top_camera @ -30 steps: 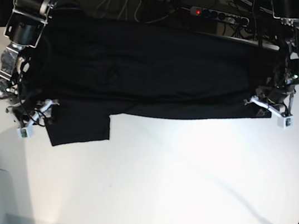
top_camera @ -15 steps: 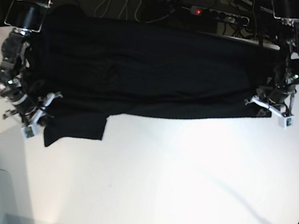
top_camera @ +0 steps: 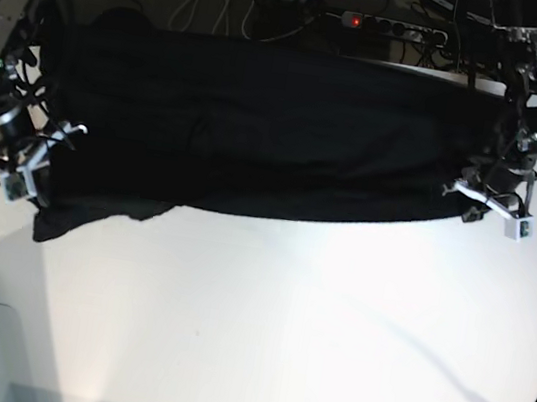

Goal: Fold the T-shirt properly
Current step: 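Lay the folded hem over the collar edge with both grippers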

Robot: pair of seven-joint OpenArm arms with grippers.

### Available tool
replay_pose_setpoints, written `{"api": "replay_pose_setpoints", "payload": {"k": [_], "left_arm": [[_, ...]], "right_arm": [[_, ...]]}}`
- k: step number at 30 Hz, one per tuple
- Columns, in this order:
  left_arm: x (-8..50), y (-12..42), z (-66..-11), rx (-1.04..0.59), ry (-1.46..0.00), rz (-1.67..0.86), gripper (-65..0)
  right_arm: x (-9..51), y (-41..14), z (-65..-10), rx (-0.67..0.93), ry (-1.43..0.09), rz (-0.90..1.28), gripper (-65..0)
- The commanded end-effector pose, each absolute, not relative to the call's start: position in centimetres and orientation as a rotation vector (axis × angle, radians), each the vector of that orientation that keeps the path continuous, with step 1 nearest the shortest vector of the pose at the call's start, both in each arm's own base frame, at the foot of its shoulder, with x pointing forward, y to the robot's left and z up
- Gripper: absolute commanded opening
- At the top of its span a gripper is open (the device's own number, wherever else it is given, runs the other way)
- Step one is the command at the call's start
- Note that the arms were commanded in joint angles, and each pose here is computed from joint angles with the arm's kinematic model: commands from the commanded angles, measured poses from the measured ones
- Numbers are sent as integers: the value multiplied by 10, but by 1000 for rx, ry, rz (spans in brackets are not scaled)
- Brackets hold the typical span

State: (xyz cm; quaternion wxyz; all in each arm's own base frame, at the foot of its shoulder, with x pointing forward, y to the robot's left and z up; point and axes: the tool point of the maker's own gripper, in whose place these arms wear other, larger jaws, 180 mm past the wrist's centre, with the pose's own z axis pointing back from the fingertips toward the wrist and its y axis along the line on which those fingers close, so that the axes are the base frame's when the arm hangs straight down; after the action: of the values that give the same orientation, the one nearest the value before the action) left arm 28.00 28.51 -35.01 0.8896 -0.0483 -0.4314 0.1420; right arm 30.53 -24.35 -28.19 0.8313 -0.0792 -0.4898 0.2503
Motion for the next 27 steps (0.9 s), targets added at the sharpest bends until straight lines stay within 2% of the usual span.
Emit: {"api": "replay_pose_setpoints", "payload": {"k": [1, 13, 22, 27], "left_arm": [[285, 297, -333, -76, -956, 293, -650], [269, 320, -328, -30, -961, 335, -650], [243, 332, -340, 6, -912, 359, -650], [240, 332, -342, 6, -903, 358, -650]], "right_arm": [[305, -241, -266, -179, -1087, 554, -649], [250, -213, -279, -142, -1021, 598, -649], [217, -205, -306, -86, -932, 557, -649], [210, -217, -309, -107, -914, 511, -649]]}}
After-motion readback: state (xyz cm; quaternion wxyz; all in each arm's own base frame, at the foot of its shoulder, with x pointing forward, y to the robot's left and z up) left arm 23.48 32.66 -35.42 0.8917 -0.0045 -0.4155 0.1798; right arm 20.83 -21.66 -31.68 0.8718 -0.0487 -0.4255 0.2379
